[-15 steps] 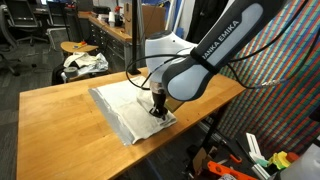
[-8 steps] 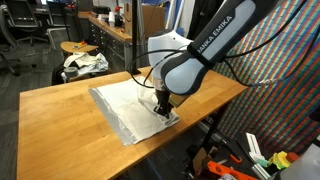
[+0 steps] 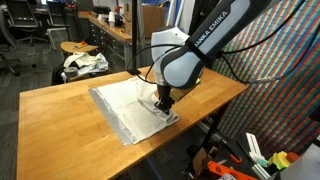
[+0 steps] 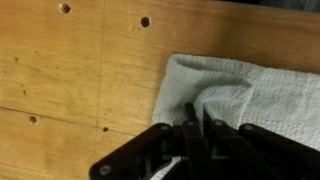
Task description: Fold the cloth
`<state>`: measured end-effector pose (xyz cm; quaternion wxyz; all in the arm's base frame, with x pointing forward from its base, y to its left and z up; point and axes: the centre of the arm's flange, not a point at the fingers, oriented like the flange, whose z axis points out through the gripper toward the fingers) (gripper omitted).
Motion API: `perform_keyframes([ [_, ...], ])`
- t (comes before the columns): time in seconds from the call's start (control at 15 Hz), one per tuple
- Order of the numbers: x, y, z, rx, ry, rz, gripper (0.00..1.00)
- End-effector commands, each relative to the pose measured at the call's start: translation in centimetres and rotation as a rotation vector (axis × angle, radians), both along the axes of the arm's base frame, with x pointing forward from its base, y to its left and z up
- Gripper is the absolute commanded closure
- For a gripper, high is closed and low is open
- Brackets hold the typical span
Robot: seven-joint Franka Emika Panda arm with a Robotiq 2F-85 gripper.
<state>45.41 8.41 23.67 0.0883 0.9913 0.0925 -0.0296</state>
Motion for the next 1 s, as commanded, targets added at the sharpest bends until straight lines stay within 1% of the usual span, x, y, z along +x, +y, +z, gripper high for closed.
perform_keyframes([
  [0.0,-0.4,0.1,3.5,0.036,-0.030,0.021,0.98],
  [0.33,-1.2,1.5,8.0,0.074,-0.116,0.040,0.98],
  [0.53,-2.3,3.1,9.7,0.079,-0.160,0.066,0.98],
  [0.73,-3.4,5.4,10.5,0.080,-0.192,0.103,0.98],
  [0.93,-4.7,7.2,10.6,0.080,-0.207,0.144,0.98],
])
